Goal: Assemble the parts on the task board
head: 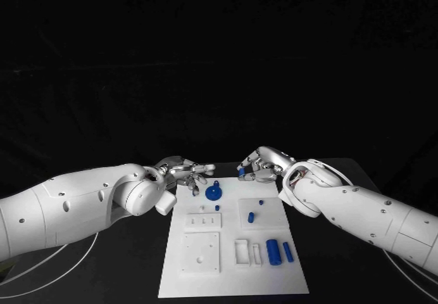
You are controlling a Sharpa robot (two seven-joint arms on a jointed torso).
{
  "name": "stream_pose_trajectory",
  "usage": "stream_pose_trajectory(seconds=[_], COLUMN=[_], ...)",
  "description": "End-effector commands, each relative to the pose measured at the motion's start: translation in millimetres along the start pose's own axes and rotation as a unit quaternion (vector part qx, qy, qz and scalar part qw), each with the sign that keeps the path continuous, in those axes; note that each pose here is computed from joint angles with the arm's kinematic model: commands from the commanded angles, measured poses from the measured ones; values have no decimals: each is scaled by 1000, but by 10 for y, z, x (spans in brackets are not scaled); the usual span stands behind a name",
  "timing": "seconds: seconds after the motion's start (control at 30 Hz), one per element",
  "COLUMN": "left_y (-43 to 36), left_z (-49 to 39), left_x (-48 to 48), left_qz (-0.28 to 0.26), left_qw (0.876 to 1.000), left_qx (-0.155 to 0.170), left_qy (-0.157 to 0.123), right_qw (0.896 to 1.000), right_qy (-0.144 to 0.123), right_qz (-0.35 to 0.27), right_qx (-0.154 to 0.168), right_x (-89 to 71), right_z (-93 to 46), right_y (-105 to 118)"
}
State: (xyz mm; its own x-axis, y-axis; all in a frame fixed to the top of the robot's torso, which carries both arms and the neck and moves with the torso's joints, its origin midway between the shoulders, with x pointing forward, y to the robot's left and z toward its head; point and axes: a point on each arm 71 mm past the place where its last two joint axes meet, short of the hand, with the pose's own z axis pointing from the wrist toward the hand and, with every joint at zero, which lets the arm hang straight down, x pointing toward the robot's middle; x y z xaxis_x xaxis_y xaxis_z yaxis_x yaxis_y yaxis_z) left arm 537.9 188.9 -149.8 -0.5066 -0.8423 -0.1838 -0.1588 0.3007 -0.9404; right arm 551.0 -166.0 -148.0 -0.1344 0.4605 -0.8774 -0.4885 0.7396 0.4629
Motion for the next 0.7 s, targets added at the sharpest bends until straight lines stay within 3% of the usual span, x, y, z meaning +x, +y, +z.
stream_pose_trajectory(seconds=[0.03, 0.37, 0.7], left_y=[35, 40, 24], left_z=[29, 122, 177], left_x=[70, 173, 244], left_qz=[32, 77, 103], left_qw=[998, 993, 990], left_qx=[-47, -84, -95], left_qy=[26, 23, 15], right_qw=[1000, 1000, 999], right_qy=[-2, 15, 45], right_qz=[-18, -18, -14], right_qx=[12, 6, 5], right_x=[61, 267, 454], right_z=[25, 118, 143], right_y=[69, 318, 484])
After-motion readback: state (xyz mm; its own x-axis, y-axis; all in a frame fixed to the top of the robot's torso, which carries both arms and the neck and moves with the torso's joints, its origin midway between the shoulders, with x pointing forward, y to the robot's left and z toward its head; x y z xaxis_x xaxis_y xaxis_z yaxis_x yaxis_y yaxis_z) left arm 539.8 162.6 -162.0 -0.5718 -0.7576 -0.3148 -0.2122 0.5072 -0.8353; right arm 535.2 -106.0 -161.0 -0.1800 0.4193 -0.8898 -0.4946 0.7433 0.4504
